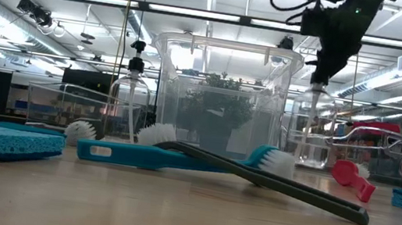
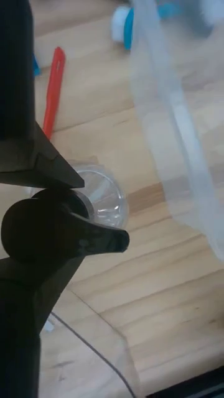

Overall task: Pick & Place Kitchen Sink Supplies
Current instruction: Put the black soap dispenser into the right transparent bin

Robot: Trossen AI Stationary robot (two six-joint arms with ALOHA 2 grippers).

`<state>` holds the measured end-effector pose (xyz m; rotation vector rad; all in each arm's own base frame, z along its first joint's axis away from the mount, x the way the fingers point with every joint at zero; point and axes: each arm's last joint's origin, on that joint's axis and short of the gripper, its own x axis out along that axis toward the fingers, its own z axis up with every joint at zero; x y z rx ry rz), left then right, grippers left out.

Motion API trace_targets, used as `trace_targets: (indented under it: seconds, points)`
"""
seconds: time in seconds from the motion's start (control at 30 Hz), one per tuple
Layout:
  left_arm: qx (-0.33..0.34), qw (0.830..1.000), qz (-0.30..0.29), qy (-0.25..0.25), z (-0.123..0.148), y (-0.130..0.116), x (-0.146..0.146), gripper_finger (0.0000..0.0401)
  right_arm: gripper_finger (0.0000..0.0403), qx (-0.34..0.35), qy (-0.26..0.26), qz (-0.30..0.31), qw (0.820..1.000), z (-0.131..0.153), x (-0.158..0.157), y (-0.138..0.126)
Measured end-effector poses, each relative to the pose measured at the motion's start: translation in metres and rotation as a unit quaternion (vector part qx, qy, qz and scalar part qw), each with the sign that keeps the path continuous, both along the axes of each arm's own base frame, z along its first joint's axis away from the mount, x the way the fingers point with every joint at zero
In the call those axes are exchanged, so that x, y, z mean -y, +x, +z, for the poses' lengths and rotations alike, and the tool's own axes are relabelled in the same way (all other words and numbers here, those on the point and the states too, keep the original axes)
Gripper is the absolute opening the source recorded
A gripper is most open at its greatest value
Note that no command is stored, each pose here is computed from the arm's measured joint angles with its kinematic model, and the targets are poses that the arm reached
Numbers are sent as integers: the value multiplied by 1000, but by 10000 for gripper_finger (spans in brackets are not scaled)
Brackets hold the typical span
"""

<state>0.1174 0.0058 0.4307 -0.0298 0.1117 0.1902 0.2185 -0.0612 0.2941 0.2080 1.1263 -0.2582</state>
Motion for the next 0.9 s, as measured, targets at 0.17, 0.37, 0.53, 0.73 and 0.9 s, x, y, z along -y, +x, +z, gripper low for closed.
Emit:
trace_targets:
  seconds: [0.17,0.37,0.53,0.73,0.9]
  points:
    - [0,1000,0,0,0,0,0,16,128,27,25,-1,999,11,-4,-10]
    - [0,1000,0,0,0,0,0,16,127,35,26,-4,999,43,-7,-16]
    - [0,1000,0,0,0,0,0,16,127,68,15,-3,998,76,-9,-22]
    - [0,1000,0,0,0,0,0,16,127,119,1,-1,993,111,-11,-28]
    - [0,1000,0,0,0,0,0,16,127,160,-11,1,987,134,-12,-34]
